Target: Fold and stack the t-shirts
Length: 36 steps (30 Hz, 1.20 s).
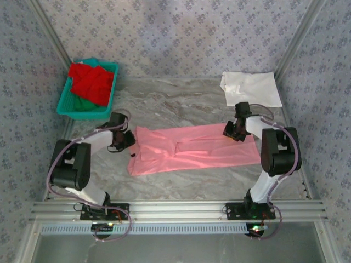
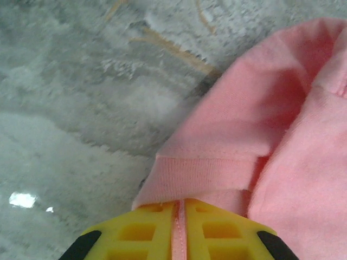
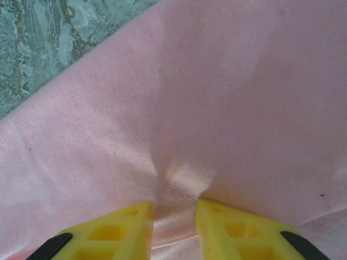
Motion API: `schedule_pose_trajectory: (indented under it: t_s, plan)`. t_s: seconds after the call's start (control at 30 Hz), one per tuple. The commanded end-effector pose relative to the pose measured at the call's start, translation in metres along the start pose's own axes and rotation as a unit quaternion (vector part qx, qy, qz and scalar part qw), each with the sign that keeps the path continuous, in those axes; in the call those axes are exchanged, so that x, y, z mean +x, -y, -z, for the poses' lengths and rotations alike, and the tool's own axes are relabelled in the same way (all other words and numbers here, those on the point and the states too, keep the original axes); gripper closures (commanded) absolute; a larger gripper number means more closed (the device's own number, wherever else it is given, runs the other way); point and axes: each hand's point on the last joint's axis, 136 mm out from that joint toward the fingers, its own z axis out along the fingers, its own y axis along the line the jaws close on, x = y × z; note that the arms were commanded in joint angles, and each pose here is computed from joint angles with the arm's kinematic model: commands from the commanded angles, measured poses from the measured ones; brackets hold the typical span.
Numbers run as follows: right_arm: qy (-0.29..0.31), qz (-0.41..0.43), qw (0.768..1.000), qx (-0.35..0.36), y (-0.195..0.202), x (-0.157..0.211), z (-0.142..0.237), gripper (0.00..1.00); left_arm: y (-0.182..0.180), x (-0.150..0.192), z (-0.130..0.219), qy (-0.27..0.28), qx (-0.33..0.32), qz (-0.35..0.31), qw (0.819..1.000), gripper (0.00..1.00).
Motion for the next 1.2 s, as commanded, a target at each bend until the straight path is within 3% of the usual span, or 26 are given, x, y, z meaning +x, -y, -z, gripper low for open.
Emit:
schedule_pose_trajectory:
  t_s: [0.0,0.17,0.4,0.57,0.73,0.87,0.93,1.07,1.17]
  plan:
    - [-0.019,-0.011,0.999,0.024,0.014,0.017,0.003,0.68,0.017,-0.016,-0.004,0.007,0.013,-0.019,1.0,0.87]
    - [0.018,-0.012,1.0,-0.016,-0.004,0.008,0.032,0.61,0.025,-0.041,-0.022,0.02,0.006,-0.027,0.999,0.87]
    - [0.155,0.029,0.986,-0.044,-0.03,-0.014,0.103,0.51,0.066,-0.119,-0.05,0.038,0.03,-0.042,0.998,0.88]
    - [0.157,0.041,0.986,-0.043,-0.031,-0.013,0.109,0.51,0.106,-0.182,-0.057,0.062,0.048,-0.057,0.995,0.89]
    - [0.112,0.076,0.99,-0.033,-0.033,-0.006,0.092,0.52,0.126,-0.213,-0.007,0.133,0.067,-0.06,0.987,0.88]
    - [0.076,0.123,0.989,-0.012,-0.042,-0.002,0.074,0.58,0.119,-0.196,0.047,0.188,0.081,-0.042,0.978,0.86]
    - [0.062,0.147,0.987,0.004,-0.048,-0.002,0.063,0.7,0.11,-0.169,0.065,0.2,0.078,-0.031,0.976,0.86]
    - [0.044,0.177,0.983,0.033,-0.061,-0.009,0.042,0.98,0.11,-0.101,0.061,0.173,0.075,-0.041,0.981,0.98]
    - [0.024,0.183,0.982,0.044,-0.068,-0.019,0.024,1.0,0.118,-0.065,0.042,0.14,0.08,-0.047,0.986,1.0]
